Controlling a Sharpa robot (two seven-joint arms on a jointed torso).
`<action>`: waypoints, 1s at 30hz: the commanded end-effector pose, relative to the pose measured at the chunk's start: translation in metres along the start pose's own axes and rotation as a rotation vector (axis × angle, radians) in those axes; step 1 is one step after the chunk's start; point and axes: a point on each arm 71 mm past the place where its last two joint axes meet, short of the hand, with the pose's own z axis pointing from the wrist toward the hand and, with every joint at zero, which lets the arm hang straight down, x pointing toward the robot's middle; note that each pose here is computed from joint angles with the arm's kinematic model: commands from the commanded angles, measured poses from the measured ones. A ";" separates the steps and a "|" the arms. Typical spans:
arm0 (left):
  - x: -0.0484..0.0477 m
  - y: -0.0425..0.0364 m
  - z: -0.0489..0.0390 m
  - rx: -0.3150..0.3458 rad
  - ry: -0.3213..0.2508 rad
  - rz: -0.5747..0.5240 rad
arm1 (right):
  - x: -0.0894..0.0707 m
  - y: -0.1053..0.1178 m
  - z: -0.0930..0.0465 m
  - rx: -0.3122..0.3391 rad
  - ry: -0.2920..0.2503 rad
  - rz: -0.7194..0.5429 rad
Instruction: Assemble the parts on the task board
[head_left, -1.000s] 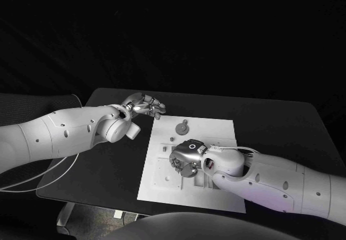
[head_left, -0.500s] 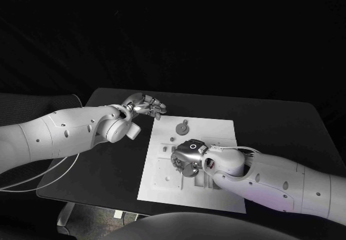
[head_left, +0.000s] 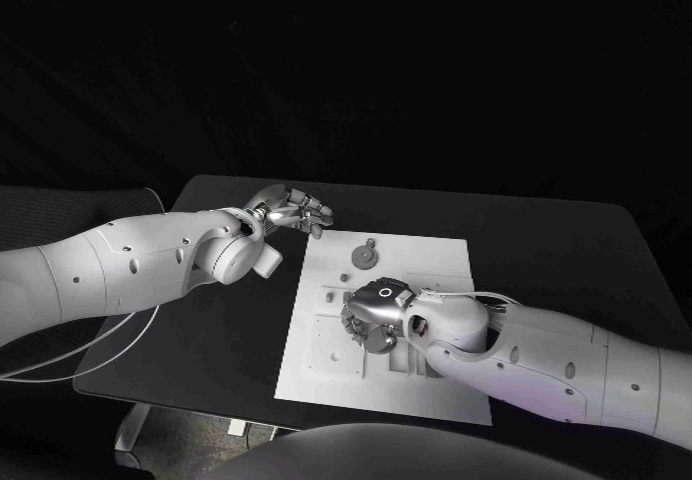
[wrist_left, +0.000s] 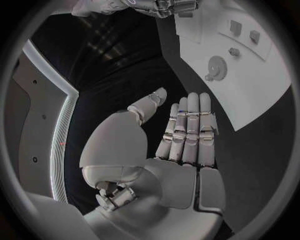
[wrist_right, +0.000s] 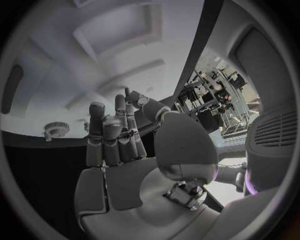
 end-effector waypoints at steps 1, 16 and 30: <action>0.0021 -0.0022 0.0007 0.008 0.006 -0.008 | 0.001 0.002 0.001 -0.008 0.011 -0.015; 0.0013 -0.0019 0.0000 0.008 0.005 -0.008 | 0.002 0.002 0.003 -0.005 0.017 -0.020; 0.0017 -0.0023 0.0000 0.007 0.007 -0.008 | 0.005 0.001 0.006 0.001 0.044 -0.028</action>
